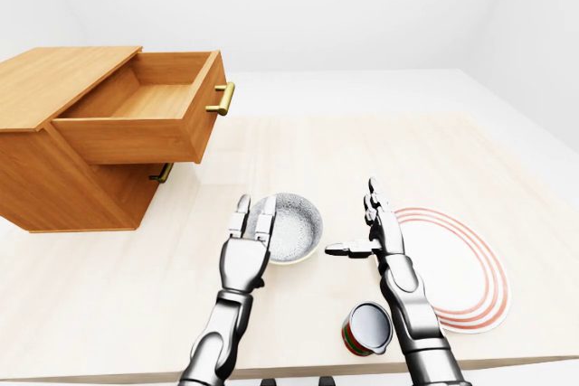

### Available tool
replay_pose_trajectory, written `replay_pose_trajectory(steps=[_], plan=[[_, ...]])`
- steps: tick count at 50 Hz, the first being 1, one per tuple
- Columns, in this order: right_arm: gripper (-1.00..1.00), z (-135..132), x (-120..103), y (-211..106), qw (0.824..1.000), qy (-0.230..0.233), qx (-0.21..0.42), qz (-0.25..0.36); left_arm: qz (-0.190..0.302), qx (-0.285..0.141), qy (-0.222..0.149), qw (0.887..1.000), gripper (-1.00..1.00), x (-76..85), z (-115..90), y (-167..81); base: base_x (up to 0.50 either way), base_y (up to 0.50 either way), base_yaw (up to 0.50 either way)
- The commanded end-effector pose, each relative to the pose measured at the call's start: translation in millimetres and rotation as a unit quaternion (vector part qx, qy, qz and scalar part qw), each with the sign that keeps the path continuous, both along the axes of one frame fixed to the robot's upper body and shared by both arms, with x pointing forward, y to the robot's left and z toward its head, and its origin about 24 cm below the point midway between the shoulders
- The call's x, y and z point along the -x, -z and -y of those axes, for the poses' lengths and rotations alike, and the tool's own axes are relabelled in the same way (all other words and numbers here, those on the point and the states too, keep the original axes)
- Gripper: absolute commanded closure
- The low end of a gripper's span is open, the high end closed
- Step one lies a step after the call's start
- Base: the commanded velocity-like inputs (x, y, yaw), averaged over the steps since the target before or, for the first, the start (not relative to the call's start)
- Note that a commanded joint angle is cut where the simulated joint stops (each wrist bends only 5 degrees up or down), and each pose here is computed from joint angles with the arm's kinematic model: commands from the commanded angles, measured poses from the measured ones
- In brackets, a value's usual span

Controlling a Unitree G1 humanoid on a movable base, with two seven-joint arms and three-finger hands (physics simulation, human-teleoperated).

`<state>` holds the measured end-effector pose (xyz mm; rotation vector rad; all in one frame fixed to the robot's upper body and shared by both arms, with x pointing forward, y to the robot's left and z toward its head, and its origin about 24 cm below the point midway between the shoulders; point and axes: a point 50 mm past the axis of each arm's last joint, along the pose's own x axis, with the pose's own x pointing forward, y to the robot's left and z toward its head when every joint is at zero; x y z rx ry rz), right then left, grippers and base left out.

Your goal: Put the bowl on top of the cabinet.

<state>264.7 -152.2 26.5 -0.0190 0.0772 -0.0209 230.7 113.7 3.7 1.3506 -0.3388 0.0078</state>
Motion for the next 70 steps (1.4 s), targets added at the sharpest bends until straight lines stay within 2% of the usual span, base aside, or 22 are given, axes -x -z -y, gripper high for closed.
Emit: replay_pose_trajectory(steps=[1,10,11,12,13,34,43,48,54,59,68,70], plan=[[-1.0,0.2,-0.5,0.7,1.0,0.0,0.001,-0.001,-0.029,0.005,0.032,0.999,-1.0,3.0,20.0,12.1,0.0,0.0,0.0],[-1.0,1.6,0.3,-0.4,1.0,0.002,0.0,0.001,-0.039,-0.008,0.043,0.998,-1.0,2.8,24.3,17.6,0.0,0.0,0.0],[-1.0,1.8,0.3,-0.4,1.0,0.003,0.0,0.001,-0.037,-0.003,0.04,0.999,0.58,2.8,23.2,16.2,0.0,0.0,0.0],[-1.0,1.9,0.3,-0.4,1.0,0.003,0.0,0.001,-0.036,-0.002,0.04,0.999,0.58,2.8,23.1,16.1,0.0,0.0,0.0],[-1.0,1.9,0.1,-0.3,1.0,0.003,0.0,0.0,-0.036,0.001,0.037,0.999,0.93,3.2,22.5,15.4,0.0,0.0,0.0],[-1.0,0.6,-0.7,0.2,1.0,0.001,0.0,0.001,-0.03,-0.006,0.031,0.999,0.91,0.4,17.5,13.8,0.0,0.0,0.0],[-1.0,-0.7,-1.0,0.6,1.0,-0.002,0.0,0.001,-0.012,0.015,0.018,1.0,0.9,-5.0,14.1,3.7,0.0,0.0,0.0],[-1.0,-0.8,-0.4,0.2,1.0,-0.001,0.001,0.001,0.013,0.044,0.002,0.999,0.91,-8.0,9.2,-9.9,0.0,0.0,0.0],[-1.0,-0.5,1.0,-0.2,1.0,-0.001,0.001,0.002,0.054,0.105,-0.023,0.993,0.91,-10.0,-0.4,-33.4,0.0,0.0,0.0],[-1.0,-1.6,0.8,0.0,1.0,-0.003,0.002,0.002,0.074,0.122,-0.031,0.989,0.91,-8.1,-4.5,-43.3,0.0,0.0,0.0],[-1.0,-2.0,0.3,0.7,1.0,-0.003,0.003,0.001,0.128,0.184,-0.044,0.974,0.9,-5.1,-12.4,-72.1,0.0,0.0,0.0],[-1.0,-2.1,0.5,0.5,1.0,-0.004,0.003,0.001,0.13,0.186,-0.045,0.973,0.9,-4.9,-12.8,-72.8,0.0,0.0,0.0]])
